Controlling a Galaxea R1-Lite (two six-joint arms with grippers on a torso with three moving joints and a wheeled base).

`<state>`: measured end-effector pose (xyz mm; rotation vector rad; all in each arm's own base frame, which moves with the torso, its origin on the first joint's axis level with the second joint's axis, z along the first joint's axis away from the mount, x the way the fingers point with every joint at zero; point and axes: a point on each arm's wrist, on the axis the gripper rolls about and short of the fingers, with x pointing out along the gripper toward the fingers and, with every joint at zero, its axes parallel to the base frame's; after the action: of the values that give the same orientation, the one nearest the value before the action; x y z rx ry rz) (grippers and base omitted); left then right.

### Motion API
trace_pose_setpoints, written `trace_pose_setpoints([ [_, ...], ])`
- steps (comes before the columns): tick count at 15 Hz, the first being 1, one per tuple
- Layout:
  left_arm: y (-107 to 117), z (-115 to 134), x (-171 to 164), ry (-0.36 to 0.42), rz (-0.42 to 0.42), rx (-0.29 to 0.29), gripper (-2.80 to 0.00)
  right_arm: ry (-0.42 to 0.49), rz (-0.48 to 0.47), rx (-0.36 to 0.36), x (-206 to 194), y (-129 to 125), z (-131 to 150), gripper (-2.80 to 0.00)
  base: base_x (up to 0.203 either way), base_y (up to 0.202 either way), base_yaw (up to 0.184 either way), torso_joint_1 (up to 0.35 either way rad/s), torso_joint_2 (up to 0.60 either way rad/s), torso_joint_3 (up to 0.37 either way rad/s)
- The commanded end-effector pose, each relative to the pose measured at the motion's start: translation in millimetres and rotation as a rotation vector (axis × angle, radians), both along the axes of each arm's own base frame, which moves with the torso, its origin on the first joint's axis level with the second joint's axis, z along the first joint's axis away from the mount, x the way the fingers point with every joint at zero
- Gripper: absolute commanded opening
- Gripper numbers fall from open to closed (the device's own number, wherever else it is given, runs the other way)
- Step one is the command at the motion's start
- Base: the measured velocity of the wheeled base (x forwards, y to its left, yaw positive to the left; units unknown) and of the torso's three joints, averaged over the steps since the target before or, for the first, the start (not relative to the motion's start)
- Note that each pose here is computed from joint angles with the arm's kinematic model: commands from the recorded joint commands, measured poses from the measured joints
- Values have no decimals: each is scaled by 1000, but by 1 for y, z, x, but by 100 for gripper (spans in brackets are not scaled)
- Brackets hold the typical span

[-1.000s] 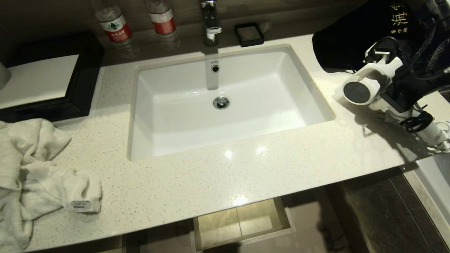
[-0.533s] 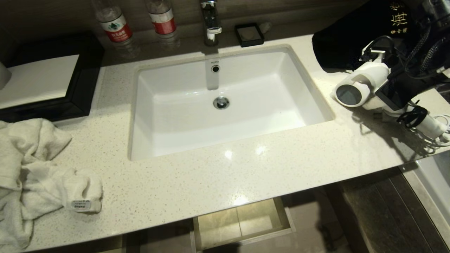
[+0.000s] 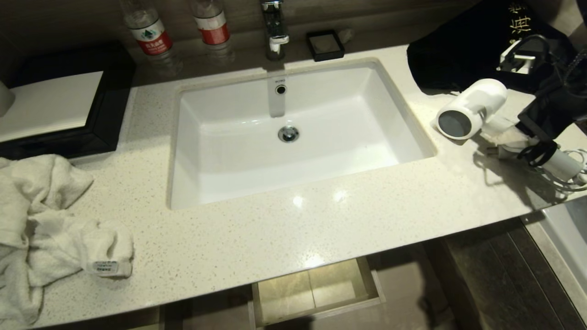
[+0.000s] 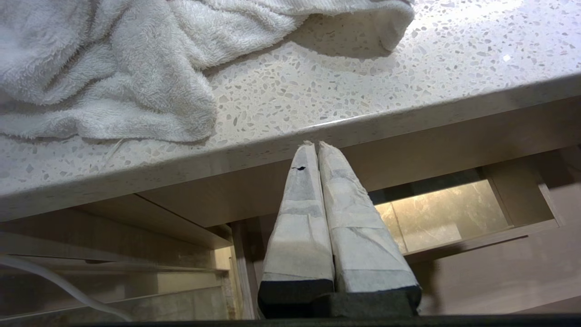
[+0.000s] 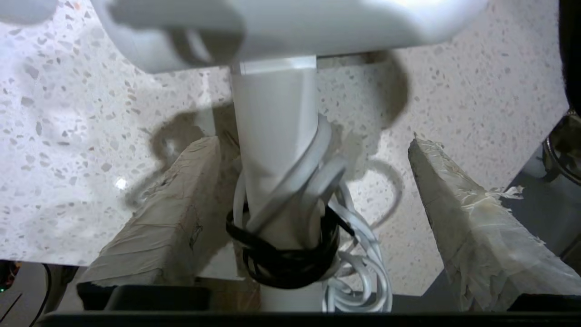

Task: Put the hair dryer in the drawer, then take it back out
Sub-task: Place it on the countertop, then close the drawer

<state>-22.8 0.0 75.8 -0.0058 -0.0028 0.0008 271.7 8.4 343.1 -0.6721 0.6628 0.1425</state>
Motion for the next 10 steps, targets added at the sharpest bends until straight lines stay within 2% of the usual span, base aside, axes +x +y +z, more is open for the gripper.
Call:
trace_pose_setpoints([
  [1, 0, 0, 0, 1, 1, 0, -280, -30, -14, -1, -22, -4, 10, 0, 0, 0, 0, 0, 0, 0],
  [2, 0, 0, 0, -1, 0, 0, -280, -43, -22, 5, -32, -7, 13, 0, 0, 0, 0, 0, 0, 0],
  [4, 0, 0, 0, 1, 1, 0, -280, -48, -33, 8, -48, -9, 14, -280, 0, 0, 0, 0, 0, 0],
  [8, 0, 0, 0, -1, -1, 0, -280, -113, -23, 5, -84, -9, 24, -280, 0, 0, 0, 0, 0, 0],
  [10, 0, 0, 0, 1, -1, 0, -280, -106, -26, 2, -98, -9, 22, -280, 0, 0, 0, 0, 0, 0],
])
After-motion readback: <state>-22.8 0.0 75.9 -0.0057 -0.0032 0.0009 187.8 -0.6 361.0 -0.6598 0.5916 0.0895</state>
